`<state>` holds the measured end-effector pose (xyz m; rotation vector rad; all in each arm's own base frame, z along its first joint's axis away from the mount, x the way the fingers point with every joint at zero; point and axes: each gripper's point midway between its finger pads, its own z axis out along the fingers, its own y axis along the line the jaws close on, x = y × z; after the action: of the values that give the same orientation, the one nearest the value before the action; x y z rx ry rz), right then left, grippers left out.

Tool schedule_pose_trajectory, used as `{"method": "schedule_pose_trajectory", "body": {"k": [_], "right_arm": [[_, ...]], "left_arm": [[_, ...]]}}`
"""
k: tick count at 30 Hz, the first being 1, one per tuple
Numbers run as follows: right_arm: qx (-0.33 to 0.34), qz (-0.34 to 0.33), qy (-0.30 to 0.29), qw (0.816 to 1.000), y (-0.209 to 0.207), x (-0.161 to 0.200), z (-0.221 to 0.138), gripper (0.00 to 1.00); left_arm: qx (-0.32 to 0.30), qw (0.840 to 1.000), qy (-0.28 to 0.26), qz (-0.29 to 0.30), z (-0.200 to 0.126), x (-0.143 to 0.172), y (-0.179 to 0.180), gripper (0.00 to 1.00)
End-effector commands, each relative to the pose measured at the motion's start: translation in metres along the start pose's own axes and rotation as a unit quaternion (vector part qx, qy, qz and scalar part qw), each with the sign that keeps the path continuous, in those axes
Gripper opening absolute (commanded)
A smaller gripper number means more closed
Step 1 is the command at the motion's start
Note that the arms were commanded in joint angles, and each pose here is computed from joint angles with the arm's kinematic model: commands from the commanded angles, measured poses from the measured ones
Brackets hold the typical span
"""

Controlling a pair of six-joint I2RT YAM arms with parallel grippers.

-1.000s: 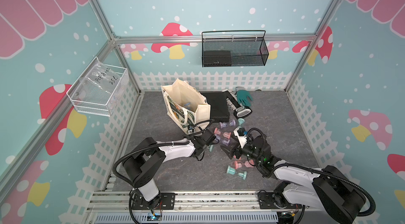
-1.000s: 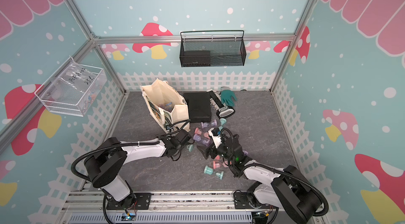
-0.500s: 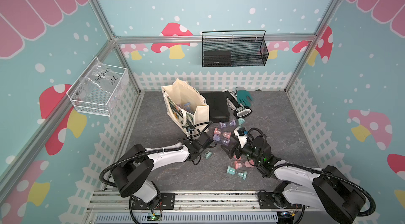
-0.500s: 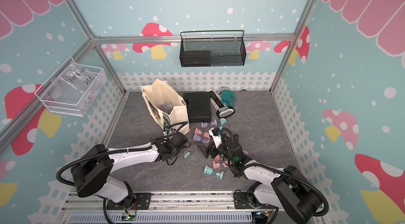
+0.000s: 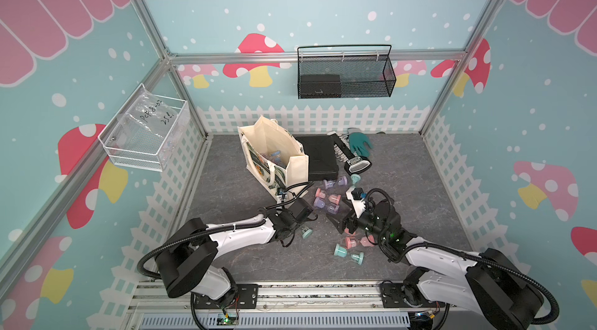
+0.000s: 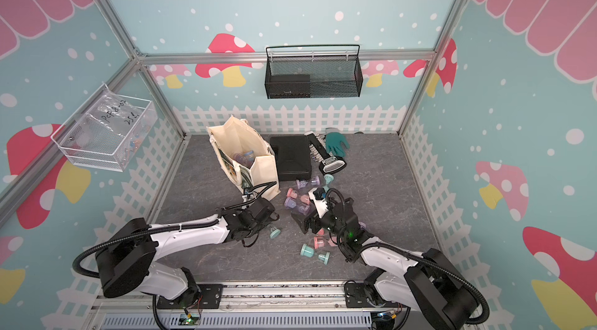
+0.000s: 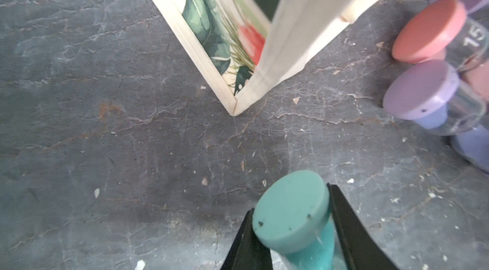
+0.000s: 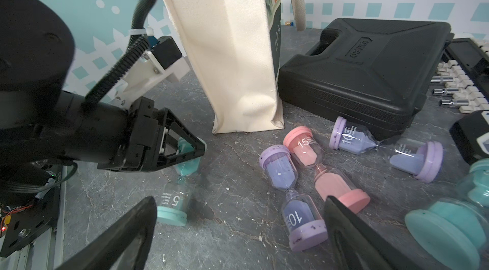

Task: Put the hourglass into the canvas bag
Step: Pick up the hourglass from the center of the board.

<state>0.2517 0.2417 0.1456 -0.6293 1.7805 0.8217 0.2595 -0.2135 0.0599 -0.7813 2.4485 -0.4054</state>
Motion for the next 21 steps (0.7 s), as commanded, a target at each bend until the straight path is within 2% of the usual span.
{"method": "schedule_pose_trajectory", "body": {"k": [1, 10, 13, 21], "right_arm": [[-0.002, -0.001, -0.011, 1.000, 0.002, -0.014, 0.000, 0.99], [-0.032, 0.001, -0.040, 0.999, 0.017, -0.054, 0.003, 1.00], [-0.041, -0.002, -0.033, 0.999, 0.020, -0.062, 0.008, 1.00], [-0.071, -0.011, -0.057, 0.996, 0.033, -0.091, 0.008, 1.00]], "left_arm": [[0.025, 0.999, -0.022, 0.014, -0.019, -0.012, -0.006, 0.40], [0.057, 0.991, -0.086, 0.085, -0.080, -0.057, -0.025, 0.40], [0.064, 0.986, -0.107, 0.107, -0.100, -0.072, -0.030, 0.41], [0.103, 0.977, -0.127, 0.135, -0.136, -0.101, -0.049, 0.40]]}}
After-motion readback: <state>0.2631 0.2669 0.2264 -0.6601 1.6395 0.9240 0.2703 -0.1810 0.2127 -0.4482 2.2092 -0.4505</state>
